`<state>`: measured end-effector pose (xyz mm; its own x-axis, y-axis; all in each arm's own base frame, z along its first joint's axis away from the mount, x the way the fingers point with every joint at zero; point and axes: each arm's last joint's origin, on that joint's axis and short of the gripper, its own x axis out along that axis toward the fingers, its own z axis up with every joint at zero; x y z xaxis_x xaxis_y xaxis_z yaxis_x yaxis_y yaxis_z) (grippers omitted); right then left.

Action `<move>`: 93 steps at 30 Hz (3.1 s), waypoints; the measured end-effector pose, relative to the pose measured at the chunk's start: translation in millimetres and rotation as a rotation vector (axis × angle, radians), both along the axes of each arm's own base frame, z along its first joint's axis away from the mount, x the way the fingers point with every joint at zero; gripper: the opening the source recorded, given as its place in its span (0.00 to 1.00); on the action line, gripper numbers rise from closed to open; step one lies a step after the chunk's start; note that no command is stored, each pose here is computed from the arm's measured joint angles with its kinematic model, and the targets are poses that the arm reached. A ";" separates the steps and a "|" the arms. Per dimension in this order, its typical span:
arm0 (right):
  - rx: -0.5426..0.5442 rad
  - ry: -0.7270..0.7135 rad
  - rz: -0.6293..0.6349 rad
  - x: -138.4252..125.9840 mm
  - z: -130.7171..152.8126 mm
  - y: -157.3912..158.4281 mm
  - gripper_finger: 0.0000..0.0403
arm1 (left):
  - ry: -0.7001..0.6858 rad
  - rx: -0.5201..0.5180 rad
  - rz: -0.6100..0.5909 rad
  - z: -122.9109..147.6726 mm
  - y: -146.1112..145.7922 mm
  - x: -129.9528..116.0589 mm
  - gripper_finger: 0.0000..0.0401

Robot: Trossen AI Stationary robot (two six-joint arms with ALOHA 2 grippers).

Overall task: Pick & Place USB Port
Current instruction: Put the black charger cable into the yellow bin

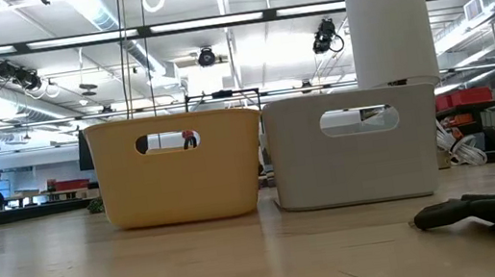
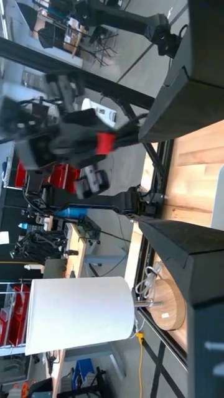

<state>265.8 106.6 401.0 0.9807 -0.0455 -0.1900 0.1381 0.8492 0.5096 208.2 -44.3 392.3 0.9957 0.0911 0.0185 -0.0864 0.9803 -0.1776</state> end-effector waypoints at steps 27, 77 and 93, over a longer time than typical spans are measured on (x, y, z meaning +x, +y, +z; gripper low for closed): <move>-0.125 -0.322 0.078 90.0 -16.2 -60.8 0.06 | -0.028 -0.082 0.000 1.8 0.3 0.7 0.55; -0.179 -0.077 -0.023 53.8 -8.4 -92.5 0.56 | 0.356 -0.503 0.250 -52.3 6.3 8.7 0.08; -0.309 -0.106 -0.097 2.7 26.1 -115.0 0.49 | 0.393 -0.957 0.332 -153.7 -30.4 7.0 0.08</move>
